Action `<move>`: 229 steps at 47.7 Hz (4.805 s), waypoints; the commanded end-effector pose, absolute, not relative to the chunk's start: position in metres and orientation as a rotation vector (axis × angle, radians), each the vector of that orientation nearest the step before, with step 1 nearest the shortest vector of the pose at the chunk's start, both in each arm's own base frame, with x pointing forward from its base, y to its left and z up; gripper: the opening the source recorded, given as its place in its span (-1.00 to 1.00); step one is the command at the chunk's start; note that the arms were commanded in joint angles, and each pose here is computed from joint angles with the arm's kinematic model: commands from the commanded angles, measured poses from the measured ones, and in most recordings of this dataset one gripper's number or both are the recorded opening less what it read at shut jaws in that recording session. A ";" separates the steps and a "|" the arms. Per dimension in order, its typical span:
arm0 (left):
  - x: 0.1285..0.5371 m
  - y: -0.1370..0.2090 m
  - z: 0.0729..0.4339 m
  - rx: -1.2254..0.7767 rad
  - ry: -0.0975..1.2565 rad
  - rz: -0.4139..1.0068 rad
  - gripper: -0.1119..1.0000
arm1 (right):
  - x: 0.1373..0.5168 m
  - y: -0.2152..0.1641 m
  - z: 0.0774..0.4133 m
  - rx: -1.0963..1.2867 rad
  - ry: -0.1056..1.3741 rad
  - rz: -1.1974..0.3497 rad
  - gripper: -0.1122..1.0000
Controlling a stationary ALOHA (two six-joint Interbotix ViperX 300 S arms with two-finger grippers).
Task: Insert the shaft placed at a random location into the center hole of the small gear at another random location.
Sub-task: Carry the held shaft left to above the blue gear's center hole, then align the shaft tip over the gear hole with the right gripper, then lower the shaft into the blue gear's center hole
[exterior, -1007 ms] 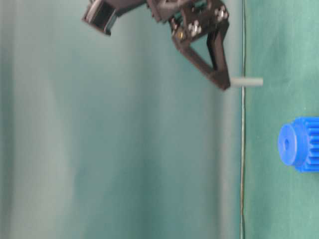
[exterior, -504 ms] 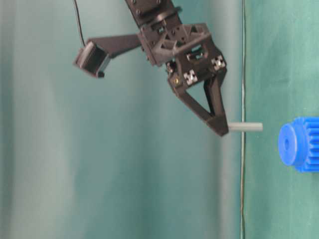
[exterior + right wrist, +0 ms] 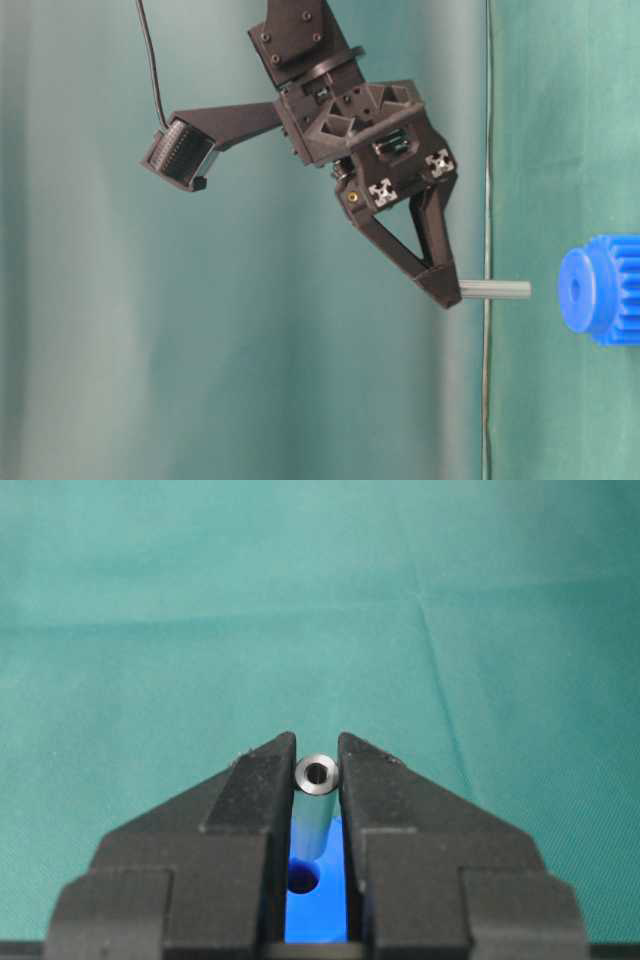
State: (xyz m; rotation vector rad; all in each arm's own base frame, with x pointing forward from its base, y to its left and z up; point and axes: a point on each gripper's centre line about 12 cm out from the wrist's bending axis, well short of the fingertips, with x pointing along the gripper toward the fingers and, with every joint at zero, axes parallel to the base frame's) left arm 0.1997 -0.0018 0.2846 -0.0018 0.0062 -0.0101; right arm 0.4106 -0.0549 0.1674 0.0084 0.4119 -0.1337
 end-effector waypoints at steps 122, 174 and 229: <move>0.202 -0.003 0.294 0.000 -0.018 -0.015 -0.80 | 0.423 -0.053 0.147 0.012 0.429 -0.130 -0.56; 0.202 -0.003 0.293 0.000 -0.015 -0.014 -0.80 | 0.424 -0.053 0.113 0.025 0.514 -0.132 -0.56; 0.202 -0.003 0.294 0.001 -0.015 -0.014 -0.80 | 0.404 -0.051 0.196 0.022 0.353 -0.137 0.56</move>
